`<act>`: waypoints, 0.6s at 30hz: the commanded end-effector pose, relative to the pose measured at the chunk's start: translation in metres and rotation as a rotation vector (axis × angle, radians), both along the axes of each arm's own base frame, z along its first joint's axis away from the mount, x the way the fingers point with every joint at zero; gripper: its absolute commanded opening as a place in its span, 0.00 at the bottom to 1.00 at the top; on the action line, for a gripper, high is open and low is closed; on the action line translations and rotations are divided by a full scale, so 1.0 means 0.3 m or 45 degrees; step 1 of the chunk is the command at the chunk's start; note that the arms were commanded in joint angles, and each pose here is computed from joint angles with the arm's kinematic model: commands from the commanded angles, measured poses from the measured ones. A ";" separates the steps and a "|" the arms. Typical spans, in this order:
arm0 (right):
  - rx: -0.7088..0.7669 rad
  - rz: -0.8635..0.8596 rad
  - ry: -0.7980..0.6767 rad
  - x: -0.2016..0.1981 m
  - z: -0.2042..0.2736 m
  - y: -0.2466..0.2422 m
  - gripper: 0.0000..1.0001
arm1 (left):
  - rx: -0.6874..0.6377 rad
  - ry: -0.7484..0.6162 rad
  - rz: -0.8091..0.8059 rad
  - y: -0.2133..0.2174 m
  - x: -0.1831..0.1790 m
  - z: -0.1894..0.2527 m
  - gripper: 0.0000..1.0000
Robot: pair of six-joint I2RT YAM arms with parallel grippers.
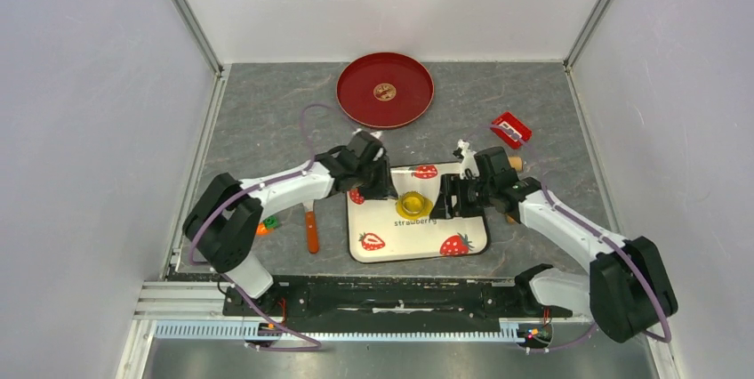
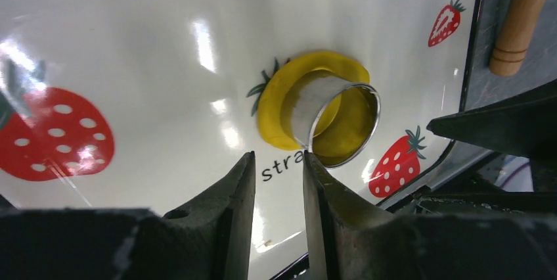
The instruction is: Roll out the dumpling wrappers from the dough
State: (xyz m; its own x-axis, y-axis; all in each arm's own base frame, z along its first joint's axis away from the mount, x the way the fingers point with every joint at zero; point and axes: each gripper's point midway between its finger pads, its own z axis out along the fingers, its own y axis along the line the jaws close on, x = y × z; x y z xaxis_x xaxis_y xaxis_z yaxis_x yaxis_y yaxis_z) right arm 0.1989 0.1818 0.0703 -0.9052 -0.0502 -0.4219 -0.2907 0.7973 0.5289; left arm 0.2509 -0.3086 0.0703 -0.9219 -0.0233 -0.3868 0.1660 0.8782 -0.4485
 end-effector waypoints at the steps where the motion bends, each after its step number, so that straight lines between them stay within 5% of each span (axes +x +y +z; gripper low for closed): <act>1: 0.173 0.030 -0.089 0.091 0.088 0.108 0.68 | -0.399 0.015 0.004 -0.049 0.032 0.095 0.38; 10: 0.236 0.016 -0.070 0.146 0.082 0.154 0.53 | -0.452 0.033 -0.123 -0.096 0.019 0.090 0.38; 13: 0.232 0.016 -0.050 0.152 0.062 0.157 0.41 | -0.417 0.029 -0.133 -0.105 0.022 0.070 0.37; 18: 0.215 0.016 -0.022 0.154 0.030 0.154 0.35 | -0.339 0.038 -0.131 -0.100 0.017 0.027 0.34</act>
